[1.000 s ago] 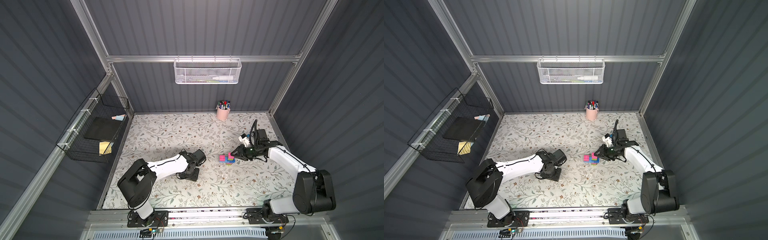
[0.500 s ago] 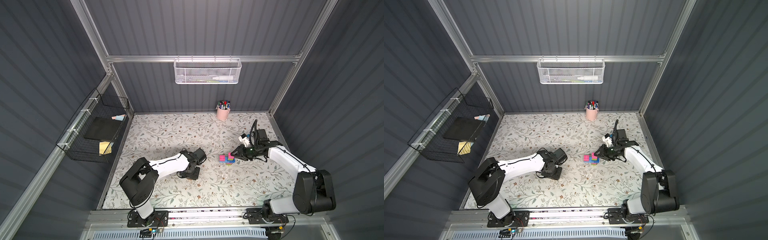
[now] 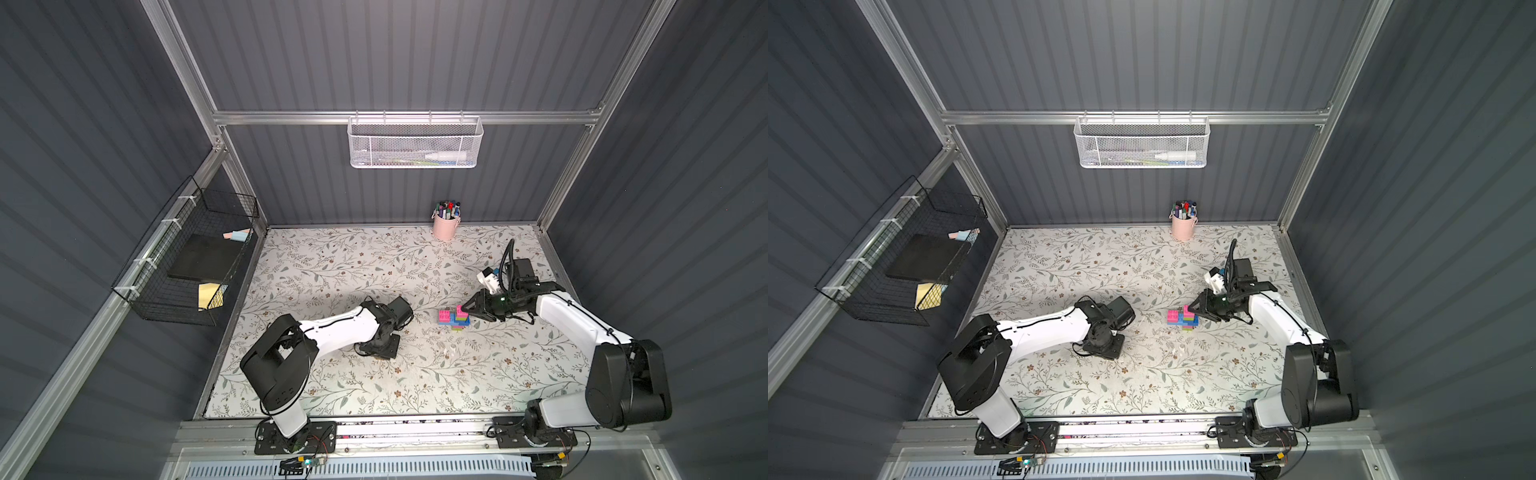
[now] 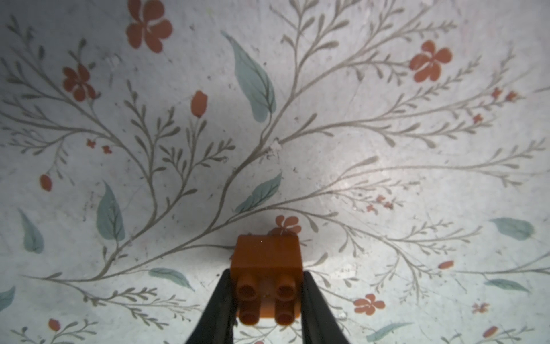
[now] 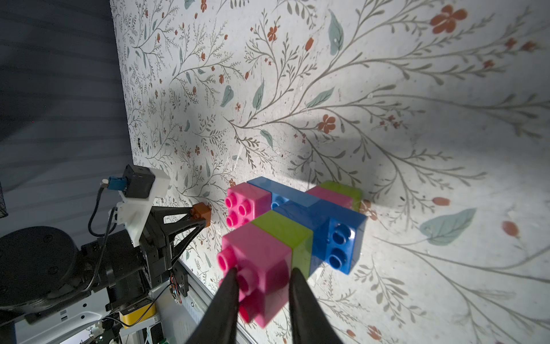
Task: Assemble the number 4 with lego
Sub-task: Pick up the lego brick from the center of the board.
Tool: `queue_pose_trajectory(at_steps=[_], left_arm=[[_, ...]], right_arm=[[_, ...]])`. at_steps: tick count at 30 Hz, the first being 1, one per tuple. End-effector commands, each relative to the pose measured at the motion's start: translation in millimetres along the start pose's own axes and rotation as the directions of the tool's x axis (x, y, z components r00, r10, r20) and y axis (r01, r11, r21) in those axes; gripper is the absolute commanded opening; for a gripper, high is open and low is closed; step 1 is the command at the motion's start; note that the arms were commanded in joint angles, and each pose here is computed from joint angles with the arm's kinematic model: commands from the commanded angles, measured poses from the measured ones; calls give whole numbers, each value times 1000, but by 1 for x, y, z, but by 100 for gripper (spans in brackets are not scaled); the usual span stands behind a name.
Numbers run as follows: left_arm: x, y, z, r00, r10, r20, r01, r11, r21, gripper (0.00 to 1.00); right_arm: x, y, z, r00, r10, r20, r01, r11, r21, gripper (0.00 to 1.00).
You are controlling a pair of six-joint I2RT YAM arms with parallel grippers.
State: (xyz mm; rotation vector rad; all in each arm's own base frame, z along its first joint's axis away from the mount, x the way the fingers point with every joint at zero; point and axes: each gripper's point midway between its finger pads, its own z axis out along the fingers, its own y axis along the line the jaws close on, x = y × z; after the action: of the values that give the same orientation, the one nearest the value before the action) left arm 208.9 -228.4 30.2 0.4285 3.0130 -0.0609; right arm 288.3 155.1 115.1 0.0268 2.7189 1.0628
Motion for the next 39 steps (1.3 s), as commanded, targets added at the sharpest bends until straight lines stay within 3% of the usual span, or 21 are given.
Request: queue_pose_trajectory(at_steps=[1,8,13,26,39], left_arm=[[-4,3,0,1000,-3,-3,3,1000,-23,24],[-17,-3,-13,999,-17,28,18,1000,-10,21],[-46,-14,-39,994,-29,108,28,1000,6,21],[-106,-78,-104,959,-147,241,102,976,193,18],[-125,-141,-109,957,-168,237,102,958,267,16]], right_arm=[[34,-38,11,990,91,-112,-74,987,143,30],[35,-39,12,989,95,-116,-77,986,146,30],[36,-40,12,989,96,-115,-78,985,155,30],[35,-42,14,987,102,-122,-82,984,158,30],[36,-44,15,986,107,-127,-86,983,163,30]])
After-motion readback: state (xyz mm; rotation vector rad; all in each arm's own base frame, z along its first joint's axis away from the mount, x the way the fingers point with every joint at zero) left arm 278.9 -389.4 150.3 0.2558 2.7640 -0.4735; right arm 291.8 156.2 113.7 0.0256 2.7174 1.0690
